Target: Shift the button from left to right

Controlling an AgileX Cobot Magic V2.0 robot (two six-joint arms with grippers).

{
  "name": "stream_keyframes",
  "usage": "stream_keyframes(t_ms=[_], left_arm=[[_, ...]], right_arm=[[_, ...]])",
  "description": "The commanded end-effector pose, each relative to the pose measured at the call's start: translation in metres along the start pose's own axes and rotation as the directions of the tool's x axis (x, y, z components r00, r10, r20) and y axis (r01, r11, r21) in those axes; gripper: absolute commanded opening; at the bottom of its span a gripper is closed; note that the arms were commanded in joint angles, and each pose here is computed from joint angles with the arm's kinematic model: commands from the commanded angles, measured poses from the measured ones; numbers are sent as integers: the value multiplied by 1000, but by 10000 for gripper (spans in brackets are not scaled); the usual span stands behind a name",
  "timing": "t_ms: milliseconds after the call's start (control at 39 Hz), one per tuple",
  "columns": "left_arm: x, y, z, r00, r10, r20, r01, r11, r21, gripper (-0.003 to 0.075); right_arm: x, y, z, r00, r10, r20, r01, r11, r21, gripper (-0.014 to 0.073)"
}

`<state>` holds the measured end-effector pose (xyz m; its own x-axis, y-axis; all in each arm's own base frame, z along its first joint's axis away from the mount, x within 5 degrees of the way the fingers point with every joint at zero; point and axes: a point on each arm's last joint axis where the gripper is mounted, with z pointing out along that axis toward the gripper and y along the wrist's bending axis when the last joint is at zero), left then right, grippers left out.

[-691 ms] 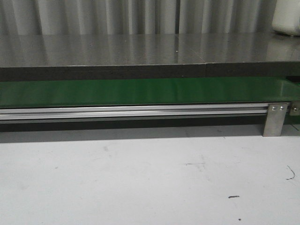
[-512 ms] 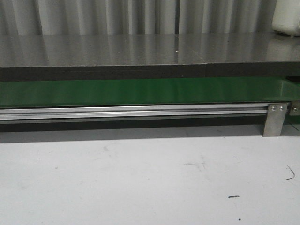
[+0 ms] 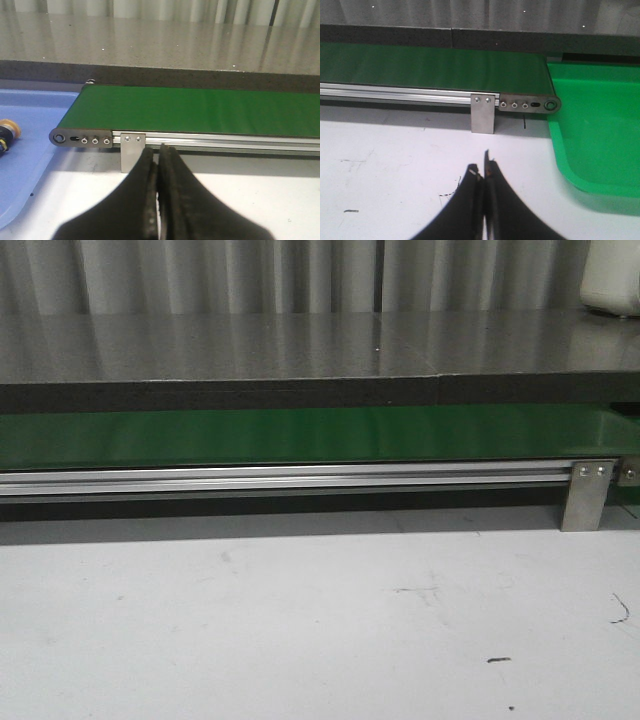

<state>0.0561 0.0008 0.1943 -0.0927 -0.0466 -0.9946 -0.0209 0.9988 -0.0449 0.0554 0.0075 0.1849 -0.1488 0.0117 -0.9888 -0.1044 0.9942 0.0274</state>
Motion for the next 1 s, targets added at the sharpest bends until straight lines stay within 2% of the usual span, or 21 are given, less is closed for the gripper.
stream_keyframes(t_ms=[0,384,487,538,589,666,717,768,845,973], left_arm=[[1,0,0,998,-10,69,9,1000,7,-21],[-1,0,0,996,-16,87,16,1000,9,-21],[-10,0,-1,980,-61,189,58,998,19,-21],[-19,0,-3,958,-61,279,58,998,21,-21],[-31,0,-8,918,-62,391,56,998,25,-21],[-52,-1,-15,875,-46,483,37,999,28,-21],[-69,-2,-21,864,-13,503,3,1000,22,-21],[-87,-4,-27,873,47,486,-55,998,2,-21],[-109,-5,-27,914,108,392,-107,994,-26,-21],[-136,-4,-3,985,112,131,-109,994,-31,-21]], right_arm=[[-11,-1,-2,995,-3,102,2,1000,10,-69],[-13,-1,-3,992,-1,126,-1,1000,14,-69],[-18,-2,-4,982,-2,187,-2,1000,24,-69],[-22,-3,-4,973,-4,231,-4,999,32,-69],[-32,-4,-7,950,-6,312,-8,999,43,-69],[-49,-4,-14,923,-9,386,-10,999,47,-69],[-65,-3,-21,906,-10,423,-10,999,44,-69],[-81,-2,-27,902,-9,432,-7,999,35,-66],[-105,1,-33,918,-8,397,1,1000,20,-66],[-137,3,-20,968,6,250,-5,1000,-5,-66]])
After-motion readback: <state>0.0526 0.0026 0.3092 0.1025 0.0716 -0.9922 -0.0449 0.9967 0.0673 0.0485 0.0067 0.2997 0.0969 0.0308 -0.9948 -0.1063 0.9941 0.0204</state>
